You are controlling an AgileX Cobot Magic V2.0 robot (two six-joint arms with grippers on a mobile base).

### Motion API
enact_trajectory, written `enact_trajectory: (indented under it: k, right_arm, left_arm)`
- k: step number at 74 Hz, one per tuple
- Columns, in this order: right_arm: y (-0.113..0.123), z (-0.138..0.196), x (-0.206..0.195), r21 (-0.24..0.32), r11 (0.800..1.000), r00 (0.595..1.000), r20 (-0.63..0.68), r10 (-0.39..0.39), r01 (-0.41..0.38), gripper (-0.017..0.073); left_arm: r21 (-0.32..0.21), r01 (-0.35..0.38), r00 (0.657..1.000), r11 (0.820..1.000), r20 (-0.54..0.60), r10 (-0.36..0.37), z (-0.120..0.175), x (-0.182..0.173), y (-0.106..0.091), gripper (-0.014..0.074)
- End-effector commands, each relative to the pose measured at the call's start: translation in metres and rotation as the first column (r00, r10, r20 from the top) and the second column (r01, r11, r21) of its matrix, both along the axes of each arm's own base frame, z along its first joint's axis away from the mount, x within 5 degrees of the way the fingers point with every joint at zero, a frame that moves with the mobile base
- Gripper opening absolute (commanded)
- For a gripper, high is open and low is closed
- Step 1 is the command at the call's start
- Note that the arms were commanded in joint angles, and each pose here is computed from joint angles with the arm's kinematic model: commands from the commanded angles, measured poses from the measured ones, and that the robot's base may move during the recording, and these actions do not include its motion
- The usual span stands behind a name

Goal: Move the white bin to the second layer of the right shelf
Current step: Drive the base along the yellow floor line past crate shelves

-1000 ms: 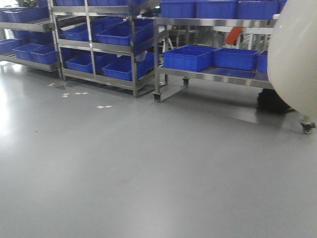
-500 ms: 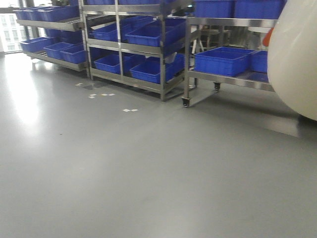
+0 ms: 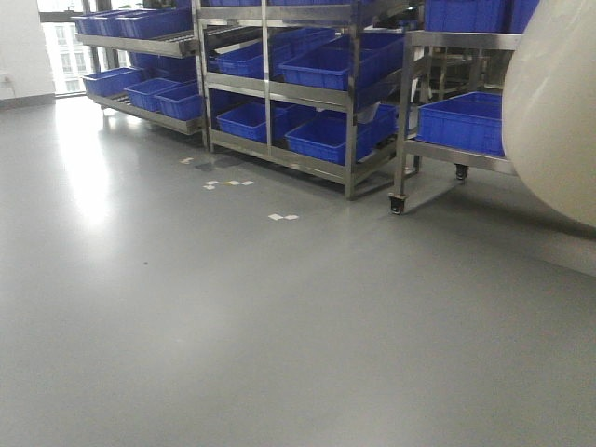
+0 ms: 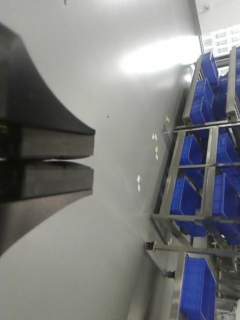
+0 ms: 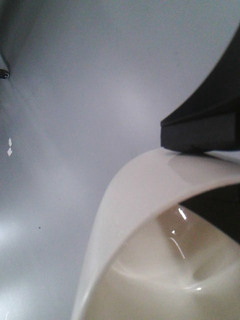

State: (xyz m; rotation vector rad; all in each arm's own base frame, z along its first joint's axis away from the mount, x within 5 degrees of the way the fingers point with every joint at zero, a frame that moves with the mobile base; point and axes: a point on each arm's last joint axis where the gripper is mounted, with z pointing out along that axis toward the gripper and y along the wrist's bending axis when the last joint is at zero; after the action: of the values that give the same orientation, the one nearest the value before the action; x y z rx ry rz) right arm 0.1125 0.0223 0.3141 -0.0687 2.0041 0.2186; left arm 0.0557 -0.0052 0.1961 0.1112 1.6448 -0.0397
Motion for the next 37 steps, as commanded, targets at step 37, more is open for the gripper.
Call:
enact_trajectory:
  k: [37]
  right_arm:
    - [-0.0006, 0.0193, 0.0027, 0.035, 0.999, 0.991, 0.132, -0.016, 0.011, 0.0056]
  left_arm:
    - [-0.009, 0.005, 0.998, 1.0, 0.064, -0.004, -0.0038, 0.0007, -0.0003, 0.0085]
